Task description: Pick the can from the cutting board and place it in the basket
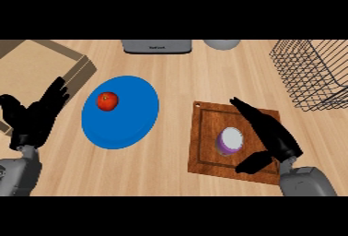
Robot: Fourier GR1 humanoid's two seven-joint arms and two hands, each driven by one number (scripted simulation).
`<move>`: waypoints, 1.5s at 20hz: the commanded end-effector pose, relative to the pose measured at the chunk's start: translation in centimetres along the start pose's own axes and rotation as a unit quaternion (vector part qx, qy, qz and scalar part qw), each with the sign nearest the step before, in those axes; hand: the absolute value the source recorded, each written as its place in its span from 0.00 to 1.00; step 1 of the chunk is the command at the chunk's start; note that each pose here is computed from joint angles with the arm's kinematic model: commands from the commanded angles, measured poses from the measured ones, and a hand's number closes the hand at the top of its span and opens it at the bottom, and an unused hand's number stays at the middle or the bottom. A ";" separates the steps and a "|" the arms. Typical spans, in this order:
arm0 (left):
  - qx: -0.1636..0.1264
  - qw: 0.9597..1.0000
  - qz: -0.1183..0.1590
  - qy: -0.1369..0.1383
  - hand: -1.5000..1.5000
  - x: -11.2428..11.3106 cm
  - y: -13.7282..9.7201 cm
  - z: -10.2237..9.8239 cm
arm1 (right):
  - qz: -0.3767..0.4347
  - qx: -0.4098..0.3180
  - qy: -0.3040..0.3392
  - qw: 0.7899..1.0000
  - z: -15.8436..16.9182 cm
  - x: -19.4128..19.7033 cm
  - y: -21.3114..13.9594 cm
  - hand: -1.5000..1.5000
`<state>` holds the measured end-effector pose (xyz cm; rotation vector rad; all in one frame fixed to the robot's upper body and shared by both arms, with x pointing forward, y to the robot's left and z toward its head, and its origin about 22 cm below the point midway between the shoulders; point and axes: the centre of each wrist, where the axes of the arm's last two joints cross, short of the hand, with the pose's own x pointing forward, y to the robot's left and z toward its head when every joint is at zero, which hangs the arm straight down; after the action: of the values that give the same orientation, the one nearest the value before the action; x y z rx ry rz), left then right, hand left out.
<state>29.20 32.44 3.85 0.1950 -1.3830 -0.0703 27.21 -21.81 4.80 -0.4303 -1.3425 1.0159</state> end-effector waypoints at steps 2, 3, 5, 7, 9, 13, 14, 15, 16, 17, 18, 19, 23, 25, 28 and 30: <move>0.011 1.000 0.003 -0.003 0.50 0.8 -1.0 -1.1 | -0.022 0.009 -0.015 1.000 -1.2 -1.0 -1.9 0.00; 0.001 1.000 0.007 0.005 0.50 -1.9 -0.2 -0.4 | -0.028 0.018 -0.023 0.999 0.0 -1.7 -0.5 0.00; -0.004 1.000 -0.012 0.000 0.50 0.3 1.7 0.6 | -0.022 0.020 -0.033 0.999 -0.6 -0.6 -1.5 0.00; 0.000 1.000 0.010 0.000 0.50 1.6 -1.5 -0.6 | -0.018 0.025 -0.043 0.999 1.3 -0.2 -0.8 0.00; 0.002 1.000 -0.002 -0.005 0.50 -1.0 -1.1 0.0 | -0.020 0.027 -0.048 0.998 1.3 1.2 -0.1 0.00; 0.005 1.000 0.004 -0.001 0.50 -0.6 -0.7 0.3 | 0.016 0.023 -0.022 0.999 0.1 1.5 2.1 0.00; 0.002 1.000 0.001 0.005 0.50 -0.5 0.4 0.3 | 0.016 0.022 -0.013 1.000 0.3 -0.4 1.9 0.00; -0.003 1.000 0.001 0.004 0.50 -1.4 0.7 -0.2 | 0.013 0.019 -0.013 1.000 0.3 -0.4 0.4 0.00; -0.001 1.000 -0.003 0.002 0.50 -0.3 -0.4 1.6 | 0.020 0.017 -0.003 1.000 -0.7 0.1 1.7 0.00; -0.004 1.000 -0.002 0.004 0.50 0.6 0.1 0.8 | 0.028 0.022 0.003 0.999 0.2 -1.6 1.1 0.00; -0.004 1.000 0.002 0.006 0.50 -0.6 0.3 0.5 | 0.026 0.016 -0.002 1.000 -1.4 0.7 2.7 0.00; -0.002 1.000 -0.002 -0.006 0.50 -0.2 -2.2 1.0 | 0.038 0.020 0.002 0.999 -1.6 0.2 3.6 0.00; -0.001 1.000 0.007 0.000 0.50 -1.1 -0.8 0.4 | 0.051 0.023 -0.002 0.998 -1.8 0.5 4.4 0.00; -0.002 1.000 -0.001 -0.005 0.50 -0.2 -1.4 0.2 | 0.105 0.065 -0.020 0.992 -0.4 -0.7 6.2 1.00; 0.002 1.000 -0.003 -0.005 0.50 1.6 -1.1 -0.2 | 0.094 0.050 -0.017 0.994 -1.9 -0.6 5.2 1.00; 0.003 1.000 -0.006 -0.012 0.50 -0.4 -0.8 -0.1 | 0.093 0.051 -0.019 0.994 -2.1 -0.1 6.9 1.00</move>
<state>29.27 31.76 3.76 0.1955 -1.3905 -0.0766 27.13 -18.65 0.14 -0.4819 -1.3267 1.2080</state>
